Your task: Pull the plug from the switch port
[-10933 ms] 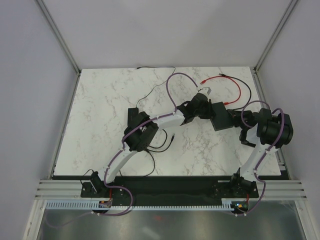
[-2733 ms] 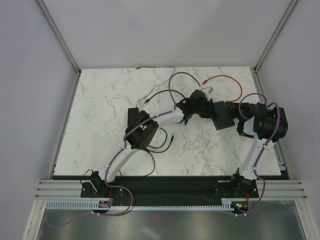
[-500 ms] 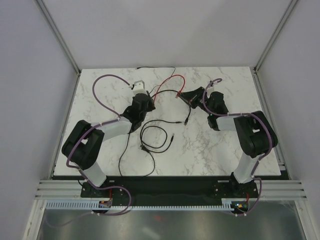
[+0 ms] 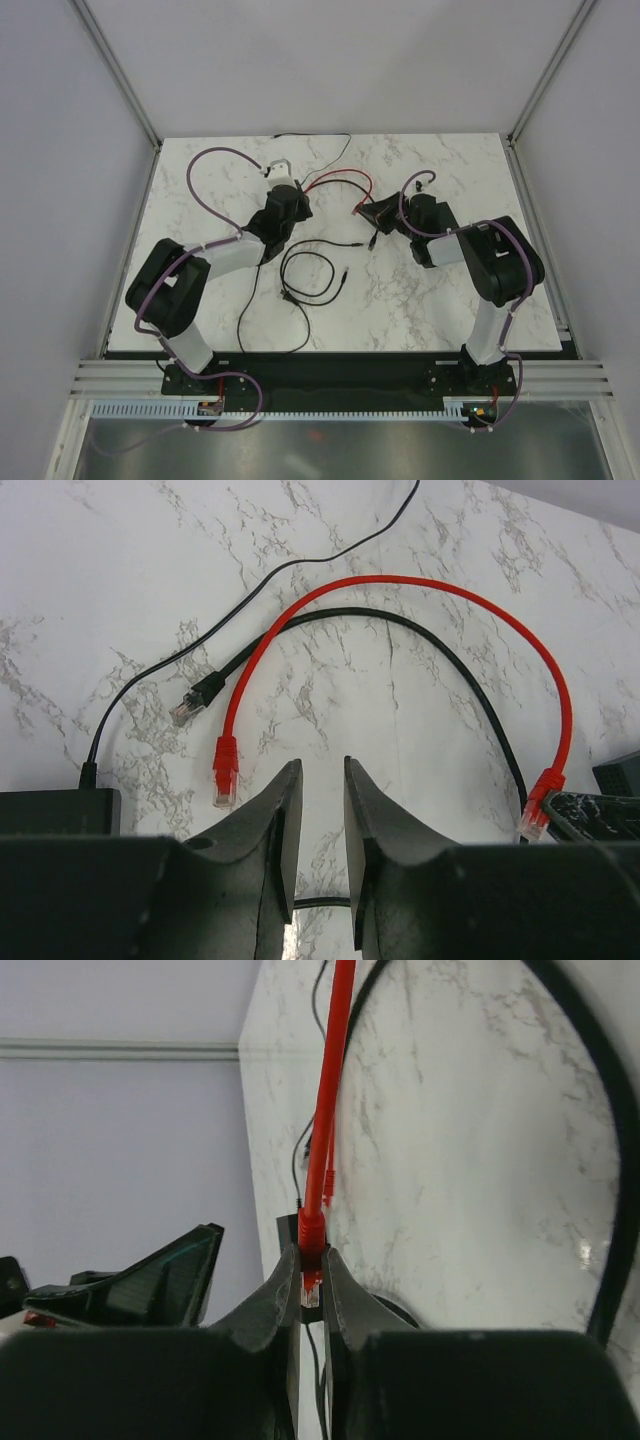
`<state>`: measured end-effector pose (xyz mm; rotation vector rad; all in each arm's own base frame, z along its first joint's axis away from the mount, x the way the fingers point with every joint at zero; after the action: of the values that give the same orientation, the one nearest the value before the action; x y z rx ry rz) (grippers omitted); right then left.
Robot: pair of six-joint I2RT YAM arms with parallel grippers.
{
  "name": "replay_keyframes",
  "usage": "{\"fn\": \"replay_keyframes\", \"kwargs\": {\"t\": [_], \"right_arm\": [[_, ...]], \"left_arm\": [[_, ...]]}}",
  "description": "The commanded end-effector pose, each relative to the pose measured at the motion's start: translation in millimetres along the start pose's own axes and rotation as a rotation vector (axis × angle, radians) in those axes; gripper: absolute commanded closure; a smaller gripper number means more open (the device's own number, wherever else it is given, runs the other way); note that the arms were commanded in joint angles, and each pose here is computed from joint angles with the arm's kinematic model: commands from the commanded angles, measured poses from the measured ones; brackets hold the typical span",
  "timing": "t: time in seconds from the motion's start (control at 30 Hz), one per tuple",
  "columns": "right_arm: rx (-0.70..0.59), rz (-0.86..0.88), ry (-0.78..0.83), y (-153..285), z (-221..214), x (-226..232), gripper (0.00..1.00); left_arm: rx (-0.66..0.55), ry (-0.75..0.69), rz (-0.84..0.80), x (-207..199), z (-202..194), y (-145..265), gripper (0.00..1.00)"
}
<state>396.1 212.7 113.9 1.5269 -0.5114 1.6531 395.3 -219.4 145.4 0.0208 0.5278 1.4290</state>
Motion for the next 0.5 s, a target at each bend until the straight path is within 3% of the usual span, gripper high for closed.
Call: {"fn": "replay_keyframes", "kwargs": {"t": [0.0, 0.2, 0.47], "right_arm": [[-0.014, -0.086, 0.028, -7, 1, -18, 1.00], [-0.013, -0.176, 0.072, -9, 1, -32, 0.99], [0.008, -0.180, 0.096, -13, -1, -32, 0.72]], "left_arm": [[-0.050, 0.048, -0.021, -11, 16, -7, 0.69], [-0.032, 0.052, -0.036, -15, 13, -11, 0.69], [-0.016, 0.066, -0.052, -19, 10, -14, 0.69]]}}
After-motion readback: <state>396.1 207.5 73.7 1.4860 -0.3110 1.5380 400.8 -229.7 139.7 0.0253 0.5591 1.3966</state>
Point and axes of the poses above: each gripper's point midway between its finger pads, its own y axis back along the fingers, its own x axis along the line the jaws close on, z = x × y, the point moved 4 cm from there along y, back along the fingers, and after that the axes turned 1 degree about -y, right-handed, at the moved point
